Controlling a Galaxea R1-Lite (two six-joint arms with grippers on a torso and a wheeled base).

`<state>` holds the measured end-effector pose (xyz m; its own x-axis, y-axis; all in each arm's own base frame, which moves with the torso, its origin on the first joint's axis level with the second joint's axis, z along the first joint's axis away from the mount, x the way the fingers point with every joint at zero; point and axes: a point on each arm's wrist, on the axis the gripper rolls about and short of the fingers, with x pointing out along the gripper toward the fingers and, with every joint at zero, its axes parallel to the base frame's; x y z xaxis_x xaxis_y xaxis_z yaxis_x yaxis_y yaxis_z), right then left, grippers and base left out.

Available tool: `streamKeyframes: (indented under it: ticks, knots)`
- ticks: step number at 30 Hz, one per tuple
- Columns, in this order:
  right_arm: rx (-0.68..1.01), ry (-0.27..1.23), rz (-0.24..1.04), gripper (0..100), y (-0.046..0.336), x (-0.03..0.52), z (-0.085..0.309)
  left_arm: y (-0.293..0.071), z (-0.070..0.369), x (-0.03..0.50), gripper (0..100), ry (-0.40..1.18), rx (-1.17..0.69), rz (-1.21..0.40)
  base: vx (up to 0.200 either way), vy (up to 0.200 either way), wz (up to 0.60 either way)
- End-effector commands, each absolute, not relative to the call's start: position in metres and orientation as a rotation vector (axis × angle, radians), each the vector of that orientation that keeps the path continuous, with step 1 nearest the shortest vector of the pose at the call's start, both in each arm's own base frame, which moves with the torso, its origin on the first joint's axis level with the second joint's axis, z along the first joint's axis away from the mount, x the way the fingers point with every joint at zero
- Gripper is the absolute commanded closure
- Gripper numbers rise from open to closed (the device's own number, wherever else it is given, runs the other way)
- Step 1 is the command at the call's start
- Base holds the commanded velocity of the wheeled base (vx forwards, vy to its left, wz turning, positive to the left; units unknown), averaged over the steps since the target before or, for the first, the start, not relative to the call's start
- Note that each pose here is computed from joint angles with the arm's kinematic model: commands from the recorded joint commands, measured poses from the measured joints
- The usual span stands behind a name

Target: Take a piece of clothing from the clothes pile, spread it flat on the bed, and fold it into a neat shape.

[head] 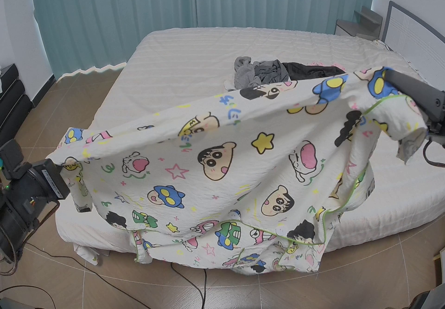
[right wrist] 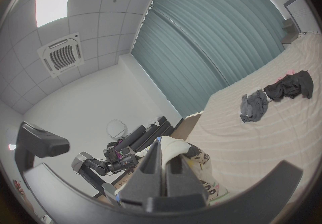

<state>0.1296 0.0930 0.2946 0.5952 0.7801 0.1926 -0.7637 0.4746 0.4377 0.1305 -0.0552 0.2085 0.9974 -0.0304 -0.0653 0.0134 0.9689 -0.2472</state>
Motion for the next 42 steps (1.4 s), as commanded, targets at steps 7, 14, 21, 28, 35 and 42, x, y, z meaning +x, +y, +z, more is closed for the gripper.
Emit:
streamKeyframes:
  ticks: [7,14,21,28,35,42]
  knots:
    - [0.497,0.145,0.813,100,0.115,0.202,0.257,-0.072,0.189,0.201,100,0.188,-0.233,0.082,0.171,0.0,0.0]
    - [0.497,0.177,0.743,100,0.116,0.235,0.235,-0.078,0.175,0.248,100,0.221,-0.226,0.131,0.2,0.0,0.0]
    - [0.498,0.195,0.707,100,0.123,0.271,0.211,-0.084,0.151,0.294,100,0.231,-0.22,0.166,0.057,0.0,0.0]
    - [0.499,0.224,0.59,100,0.145,0.334,0.166,-0.088,0.117,0.371,100,0.228,-0.222,0.222,0.0,0.0,0.0]
    - [0.502,0.217,0.479,100,0.155,0.381,0.136,-0.087,0.092,0.418,100,0.211,-0.228,0.252,0.0,0.0,0.0]
    - [0.508,0.144,0.395,100,0.162,0.415,0.123,-0.087,0.08,0.439,100,0.197,-0.238,0.261,0.0,0.0,0.0]
